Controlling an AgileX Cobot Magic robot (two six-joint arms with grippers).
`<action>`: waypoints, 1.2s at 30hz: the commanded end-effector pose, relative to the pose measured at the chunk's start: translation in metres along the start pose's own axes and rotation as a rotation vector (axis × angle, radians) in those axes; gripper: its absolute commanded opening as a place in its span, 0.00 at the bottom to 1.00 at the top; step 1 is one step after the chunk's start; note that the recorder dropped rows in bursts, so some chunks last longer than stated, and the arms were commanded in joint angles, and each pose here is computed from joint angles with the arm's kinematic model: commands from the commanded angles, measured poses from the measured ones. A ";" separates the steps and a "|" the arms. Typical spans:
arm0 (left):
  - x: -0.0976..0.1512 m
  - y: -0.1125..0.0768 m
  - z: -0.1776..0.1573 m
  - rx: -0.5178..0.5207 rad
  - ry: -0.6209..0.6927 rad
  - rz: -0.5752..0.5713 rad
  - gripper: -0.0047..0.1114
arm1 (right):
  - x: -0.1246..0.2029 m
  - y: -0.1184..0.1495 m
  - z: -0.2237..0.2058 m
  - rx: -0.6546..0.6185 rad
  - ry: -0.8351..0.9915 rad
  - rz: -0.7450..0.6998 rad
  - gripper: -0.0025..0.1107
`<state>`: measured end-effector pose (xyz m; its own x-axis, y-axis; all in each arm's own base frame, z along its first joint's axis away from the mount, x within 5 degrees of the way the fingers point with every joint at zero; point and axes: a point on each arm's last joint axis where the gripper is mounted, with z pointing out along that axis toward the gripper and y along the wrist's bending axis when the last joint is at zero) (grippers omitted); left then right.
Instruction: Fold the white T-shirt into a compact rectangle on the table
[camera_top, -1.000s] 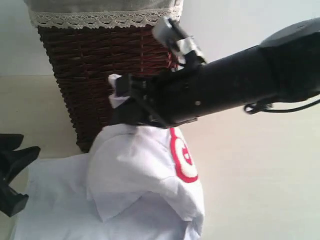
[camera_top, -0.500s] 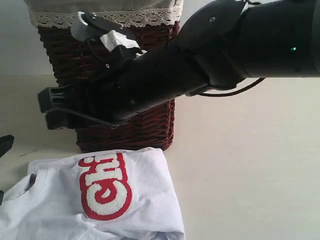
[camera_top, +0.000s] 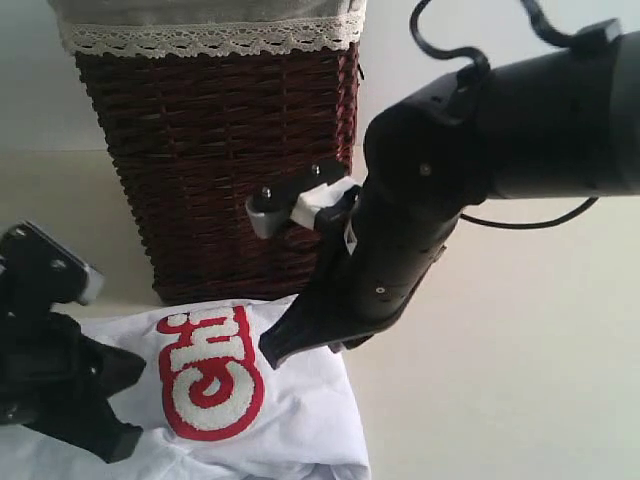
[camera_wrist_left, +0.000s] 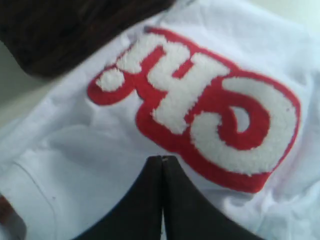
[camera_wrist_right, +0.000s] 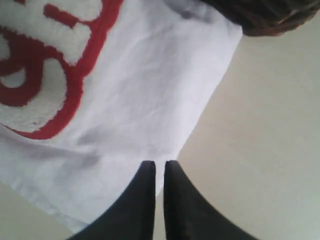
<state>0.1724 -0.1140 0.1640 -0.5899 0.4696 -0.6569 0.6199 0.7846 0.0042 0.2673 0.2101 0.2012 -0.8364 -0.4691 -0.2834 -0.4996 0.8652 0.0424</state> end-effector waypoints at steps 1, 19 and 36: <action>0.009 0.007 0.033 -0.064 0.138 -0.085 0.04 | -0.001 -0.002 0.026 0.010 0.024 -0.018 0.02; 0.005 0.007 0.069 -0.025 0.226 -0.138 0.04 | 0.015 -0.006 0.098 0.049 0.207 -0.027 0.02; -0.021 0.001 0.055 0.042 0.117 -0.150 0.06 | -0.010 -0.014 0.030 0.140 -0.076 0.011 0.02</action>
<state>0.2119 -0.1446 0.1227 -0.7537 0.4167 -0.5082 0.5469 0.8264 -0.1336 0.2871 0.2046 0.1588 -0.8436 -0.4745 -0.2512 -0.4531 0.8802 -0.1410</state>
